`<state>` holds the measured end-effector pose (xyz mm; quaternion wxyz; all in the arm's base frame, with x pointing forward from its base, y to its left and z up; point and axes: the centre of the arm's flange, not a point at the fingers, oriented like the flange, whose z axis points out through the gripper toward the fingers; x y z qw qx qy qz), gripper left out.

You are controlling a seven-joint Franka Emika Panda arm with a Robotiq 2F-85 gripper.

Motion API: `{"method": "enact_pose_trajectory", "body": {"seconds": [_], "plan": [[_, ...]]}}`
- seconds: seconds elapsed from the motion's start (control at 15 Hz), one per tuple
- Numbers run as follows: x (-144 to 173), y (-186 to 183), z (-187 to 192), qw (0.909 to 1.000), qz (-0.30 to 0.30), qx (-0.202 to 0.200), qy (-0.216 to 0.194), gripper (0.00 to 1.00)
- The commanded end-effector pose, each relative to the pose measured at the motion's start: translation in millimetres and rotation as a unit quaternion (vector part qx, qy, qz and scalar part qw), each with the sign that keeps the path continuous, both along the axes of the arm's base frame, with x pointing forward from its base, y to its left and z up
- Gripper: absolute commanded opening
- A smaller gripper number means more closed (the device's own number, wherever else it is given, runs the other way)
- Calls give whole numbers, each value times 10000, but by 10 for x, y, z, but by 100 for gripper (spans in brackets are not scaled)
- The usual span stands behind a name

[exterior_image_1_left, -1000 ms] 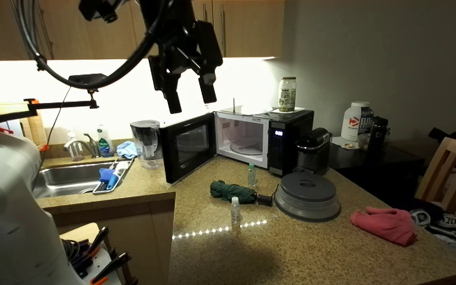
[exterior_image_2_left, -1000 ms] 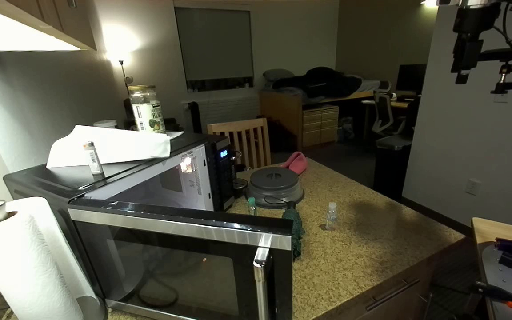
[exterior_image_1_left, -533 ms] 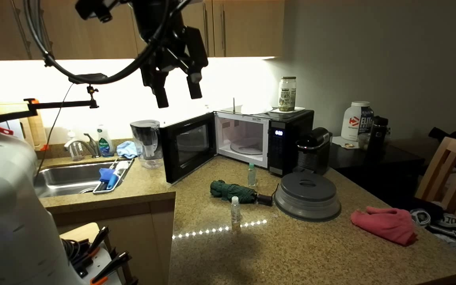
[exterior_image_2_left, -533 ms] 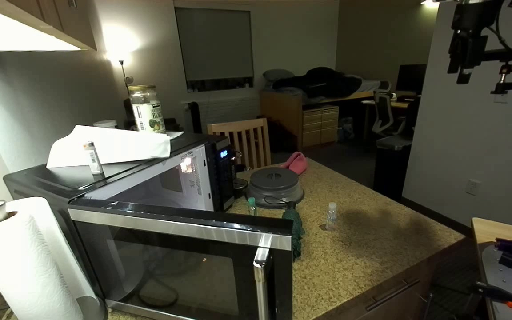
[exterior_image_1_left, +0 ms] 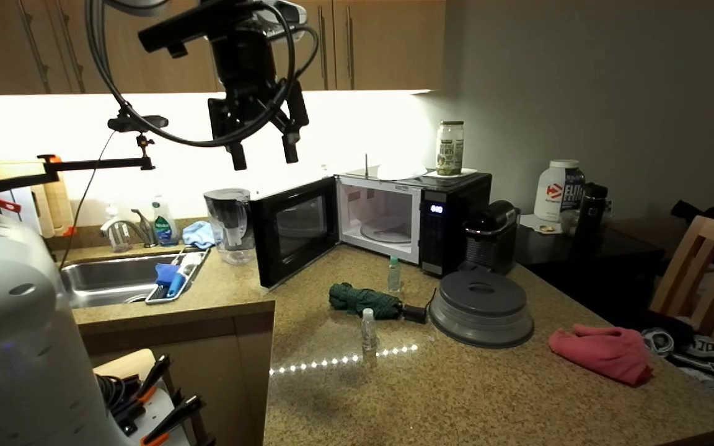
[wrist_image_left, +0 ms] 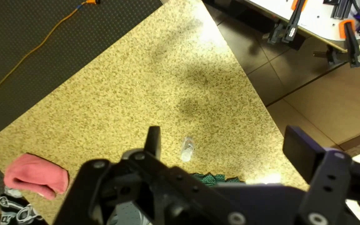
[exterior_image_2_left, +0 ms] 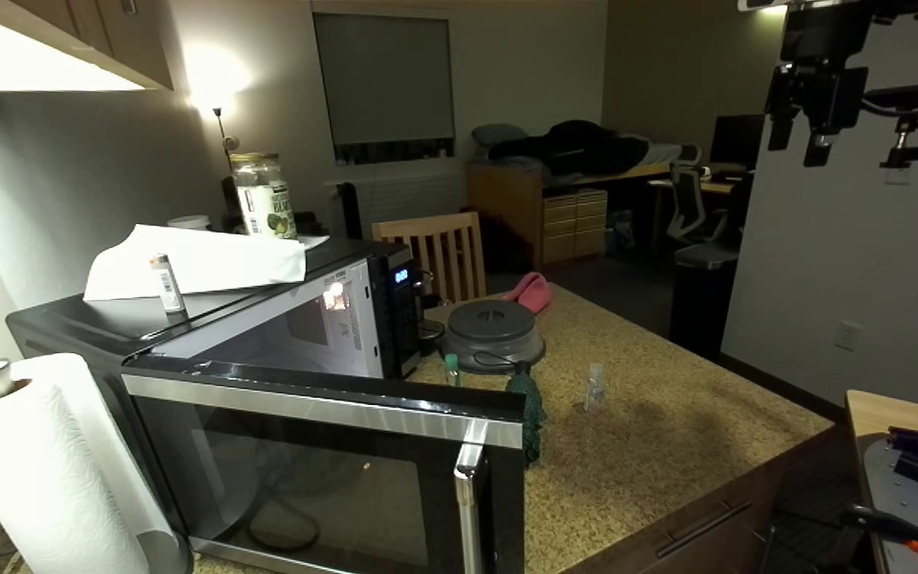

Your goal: Close the microwave door

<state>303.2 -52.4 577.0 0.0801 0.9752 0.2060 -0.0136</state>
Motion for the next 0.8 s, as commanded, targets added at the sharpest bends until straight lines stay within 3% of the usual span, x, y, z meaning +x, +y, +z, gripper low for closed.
{"method": "enact_pose_trajectory", "body": {"seconds": [0.0,0.4,0.73], "plan": [[163,244,-261,9980,593,107,204,100],[164,811,-550,9869,1570,-73,361,100],[230,1150,-629,9824,1864,6,134,100]]}}
